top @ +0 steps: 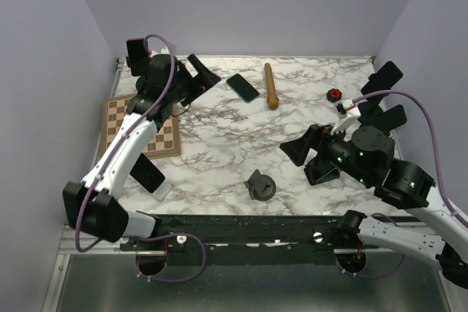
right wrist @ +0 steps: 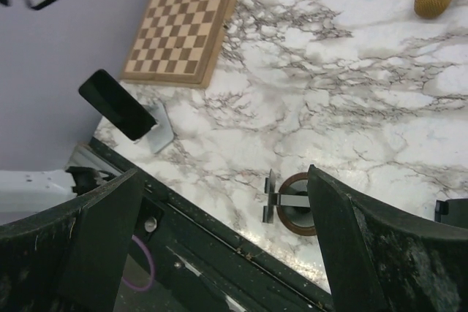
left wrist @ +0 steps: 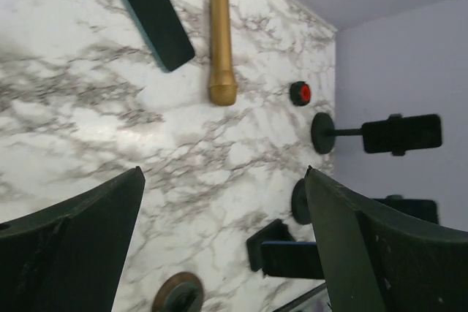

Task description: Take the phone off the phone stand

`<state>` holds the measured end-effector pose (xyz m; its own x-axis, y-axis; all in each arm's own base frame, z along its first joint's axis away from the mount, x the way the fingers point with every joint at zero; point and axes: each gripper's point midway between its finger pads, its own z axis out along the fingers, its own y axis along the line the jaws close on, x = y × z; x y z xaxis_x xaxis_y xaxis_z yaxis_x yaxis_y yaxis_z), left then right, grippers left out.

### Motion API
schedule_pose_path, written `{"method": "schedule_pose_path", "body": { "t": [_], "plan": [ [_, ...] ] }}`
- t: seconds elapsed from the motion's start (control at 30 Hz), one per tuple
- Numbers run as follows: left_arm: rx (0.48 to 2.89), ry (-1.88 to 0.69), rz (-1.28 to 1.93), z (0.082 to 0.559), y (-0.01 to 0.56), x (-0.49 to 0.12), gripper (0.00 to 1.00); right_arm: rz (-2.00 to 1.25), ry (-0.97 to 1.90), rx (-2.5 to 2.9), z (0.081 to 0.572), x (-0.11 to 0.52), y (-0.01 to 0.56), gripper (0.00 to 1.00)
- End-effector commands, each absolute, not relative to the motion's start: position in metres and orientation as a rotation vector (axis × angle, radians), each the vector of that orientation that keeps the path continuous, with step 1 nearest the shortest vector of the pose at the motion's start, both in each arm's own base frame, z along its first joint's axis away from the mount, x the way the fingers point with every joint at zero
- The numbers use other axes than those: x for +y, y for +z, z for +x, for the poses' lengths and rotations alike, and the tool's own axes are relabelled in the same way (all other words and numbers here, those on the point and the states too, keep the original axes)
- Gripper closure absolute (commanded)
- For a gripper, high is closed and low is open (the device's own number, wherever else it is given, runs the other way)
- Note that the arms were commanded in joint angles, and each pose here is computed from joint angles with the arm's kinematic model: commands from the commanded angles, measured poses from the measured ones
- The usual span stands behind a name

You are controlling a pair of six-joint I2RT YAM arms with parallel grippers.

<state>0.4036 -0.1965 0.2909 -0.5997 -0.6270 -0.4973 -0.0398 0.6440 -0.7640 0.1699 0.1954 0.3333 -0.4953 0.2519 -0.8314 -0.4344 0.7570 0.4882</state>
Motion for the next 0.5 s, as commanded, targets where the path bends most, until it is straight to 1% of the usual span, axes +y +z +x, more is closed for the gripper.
{"method": "schedule_pose_path", "body": {
  "t": [0.0,0.13,0.17,0.27,0.3,0.37,0.47],
  "plan": [
    [2.174,-0.54,-0.326,0.349,0.252,-0.138,0.02,-0.188,0.782,1.918,0.18,0.205,0.319,0.0],
    [2.198,-0.311,-0.423,0.296,0.243,-0.088,0.01,-0.227,0.784,1.918,0.184,0.215,0.311,0.0],
    [2.191,-0.232,-0.497,0.283,0.24,-0.07,0.01,-0.235,0.787,1.917,0.185,0.218,0.311,0.0],
    [2.108,0.072,-0.908,0.231,0.228,-0.005,0.01,-0.268,0.797,1.928,0.186,0.226,0.306,0.0],
    [2.09,0.135,-0.958,0.218,0.227,0.008,0.01,-0.277,0.799,1.934,0.186,0.229,0.304,0.0],
    [2.074,0.18,-0.996,0.199,0.225,0.019,0.01,-0.288,0.802,1.938,0.187,0.232,0.302,0.0],
    [2.088,0.145,-1.002,0.192,0.209,0.018,0.01,-0.299,0.813,1.936,0.186,0.235,0.302,0.0]
  ]
}}
